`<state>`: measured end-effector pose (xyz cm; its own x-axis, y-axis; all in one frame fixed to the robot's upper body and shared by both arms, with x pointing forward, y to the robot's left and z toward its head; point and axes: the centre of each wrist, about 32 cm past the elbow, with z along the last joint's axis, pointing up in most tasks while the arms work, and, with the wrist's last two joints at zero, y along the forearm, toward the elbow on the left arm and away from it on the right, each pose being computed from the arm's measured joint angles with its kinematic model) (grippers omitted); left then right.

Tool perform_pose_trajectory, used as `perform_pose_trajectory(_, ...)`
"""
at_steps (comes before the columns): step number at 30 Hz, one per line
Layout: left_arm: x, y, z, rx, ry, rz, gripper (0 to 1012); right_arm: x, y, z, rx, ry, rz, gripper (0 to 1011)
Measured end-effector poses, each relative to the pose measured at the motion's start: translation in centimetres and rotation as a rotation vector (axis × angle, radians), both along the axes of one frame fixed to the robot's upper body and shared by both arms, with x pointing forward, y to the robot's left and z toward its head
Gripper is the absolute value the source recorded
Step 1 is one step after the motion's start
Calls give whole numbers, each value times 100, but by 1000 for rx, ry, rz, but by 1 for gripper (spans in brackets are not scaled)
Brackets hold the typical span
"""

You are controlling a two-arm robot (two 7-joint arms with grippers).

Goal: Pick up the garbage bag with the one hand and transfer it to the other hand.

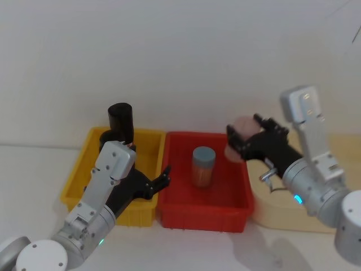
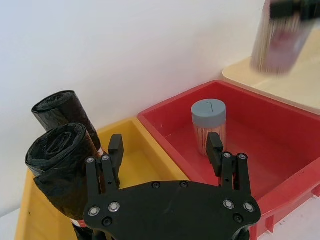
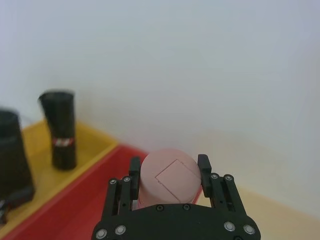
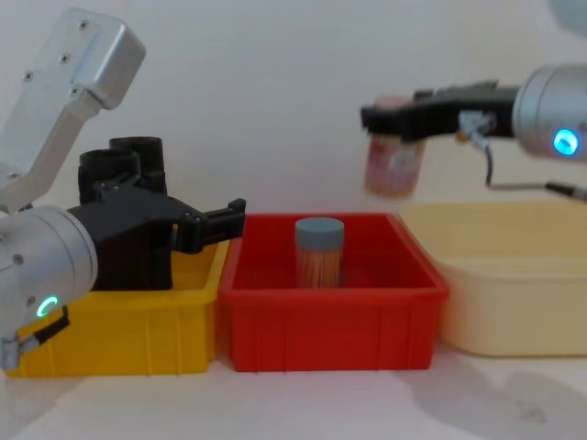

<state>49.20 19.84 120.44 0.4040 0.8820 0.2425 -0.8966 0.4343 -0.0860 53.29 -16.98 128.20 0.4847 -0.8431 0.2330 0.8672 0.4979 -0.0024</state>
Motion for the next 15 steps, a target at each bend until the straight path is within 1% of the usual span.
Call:
perform_pose_trajectory(4,0,0,0,0,0,0,1001,8,-89,124,23,-43,-30,675)
perform_pose_trajectory(8,0,0,0,0,0,0,1001,16,-213,212,39,-71,-73,675)
perform_pose_trajectory(9,0,0,0,0,0,0,1001,16,-213,212,39,-71,-73,675)
perform_pose_trajectory(12,0,0,0,0,0,0,1001,21,-308,229,40,-70,-106,675)
perform_pose_trajectory(15,0,0,0,0,0,0,1001,24,-372,213,35,-56,-130,675)
